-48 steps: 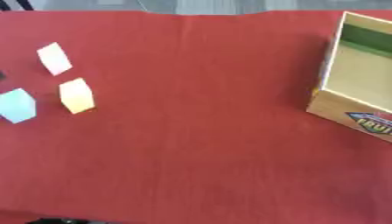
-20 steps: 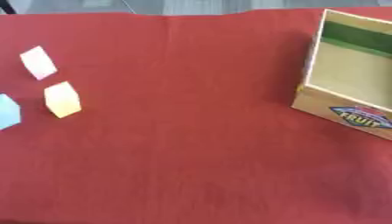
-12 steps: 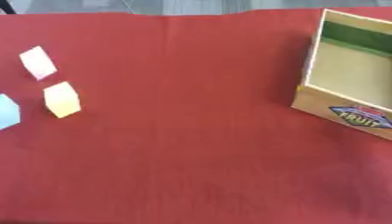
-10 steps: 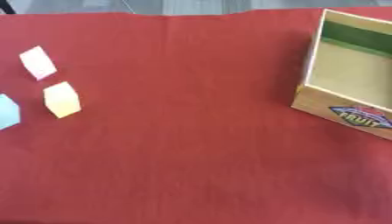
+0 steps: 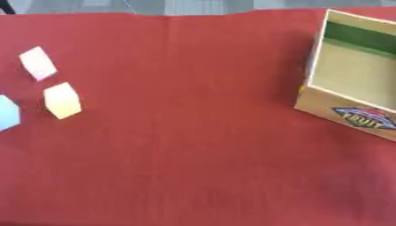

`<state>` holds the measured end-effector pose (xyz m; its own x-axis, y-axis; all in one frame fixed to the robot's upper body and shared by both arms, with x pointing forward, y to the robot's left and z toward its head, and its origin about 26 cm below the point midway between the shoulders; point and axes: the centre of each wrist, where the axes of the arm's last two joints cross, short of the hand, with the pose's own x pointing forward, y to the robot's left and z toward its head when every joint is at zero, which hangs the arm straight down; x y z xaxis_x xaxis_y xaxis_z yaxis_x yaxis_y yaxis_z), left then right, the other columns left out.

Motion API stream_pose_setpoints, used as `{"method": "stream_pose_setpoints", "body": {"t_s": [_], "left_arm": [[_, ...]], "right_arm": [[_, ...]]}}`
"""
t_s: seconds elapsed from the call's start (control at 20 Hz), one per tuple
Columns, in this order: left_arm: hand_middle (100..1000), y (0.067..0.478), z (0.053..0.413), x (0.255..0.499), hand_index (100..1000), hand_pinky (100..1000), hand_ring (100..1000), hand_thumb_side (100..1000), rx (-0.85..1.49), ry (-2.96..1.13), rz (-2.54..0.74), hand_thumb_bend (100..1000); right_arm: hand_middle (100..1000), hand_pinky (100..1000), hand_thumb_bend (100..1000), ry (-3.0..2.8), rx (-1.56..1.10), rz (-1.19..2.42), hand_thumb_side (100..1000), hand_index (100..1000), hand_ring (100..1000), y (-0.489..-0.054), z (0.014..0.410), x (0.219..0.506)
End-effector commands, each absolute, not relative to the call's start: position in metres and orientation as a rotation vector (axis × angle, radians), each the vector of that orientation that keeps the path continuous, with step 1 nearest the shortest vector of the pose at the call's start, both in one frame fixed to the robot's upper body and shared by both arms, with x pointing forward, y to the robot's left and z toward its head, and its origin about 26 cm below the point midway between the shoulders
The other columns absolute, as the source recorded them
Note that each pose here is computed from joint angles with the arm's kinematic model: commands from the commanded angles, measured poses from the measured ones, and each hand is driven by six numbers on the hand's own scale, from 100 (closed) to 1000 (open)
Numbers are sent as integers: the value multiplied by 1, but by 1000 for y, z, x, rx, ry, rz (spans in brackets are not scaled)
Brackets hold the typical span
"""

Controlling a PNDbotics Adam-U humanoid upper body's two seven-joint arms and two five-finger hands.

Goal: Pick up the objects with one hand, pass them to the other hand, and then place them into the box on the other side of the table.

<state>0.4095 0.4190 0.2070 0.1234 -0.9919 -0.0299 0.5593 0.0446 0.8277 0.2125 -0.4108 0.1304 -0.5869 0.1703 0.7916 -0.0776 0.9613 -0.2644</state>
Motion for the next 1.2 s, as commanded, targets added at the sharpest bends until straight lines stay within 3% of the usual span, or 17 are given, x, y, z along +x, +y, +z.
{"method": "stream_pose_setpoints", "body": {"t_s": [0.05,0.35,0.7,0.9,1.2], "left_arm": [[675,422,221,410,694,787,770,169,866,-697,-1319,687],[664,419,218,412,666,784,766,176,863,-706,-1319,625],[608,418,218,412,575,760,726,100,851,-698,-1328,519],[592,419,222,408,536,747,709,100,843,-701,-1333,454],[577,415,236,401,513,736,694,100,871,-744,-1326,421]], "right_arm": [[929,1000,100,-2181,-81,367,511,1000,1000,-411,138,211],[930,1000,100,-2176,-79,368,513,1000,1000,-410,139,211],[930,1000,100,-2174,-76,369,513,1000,1000,-410,139,212],[929,1000,100,-2175,-78,368,509,1000,1000,-411,139,211],[929,1000,100,-2177,-77,368,507,1000,1000,-412,139,211]]}}
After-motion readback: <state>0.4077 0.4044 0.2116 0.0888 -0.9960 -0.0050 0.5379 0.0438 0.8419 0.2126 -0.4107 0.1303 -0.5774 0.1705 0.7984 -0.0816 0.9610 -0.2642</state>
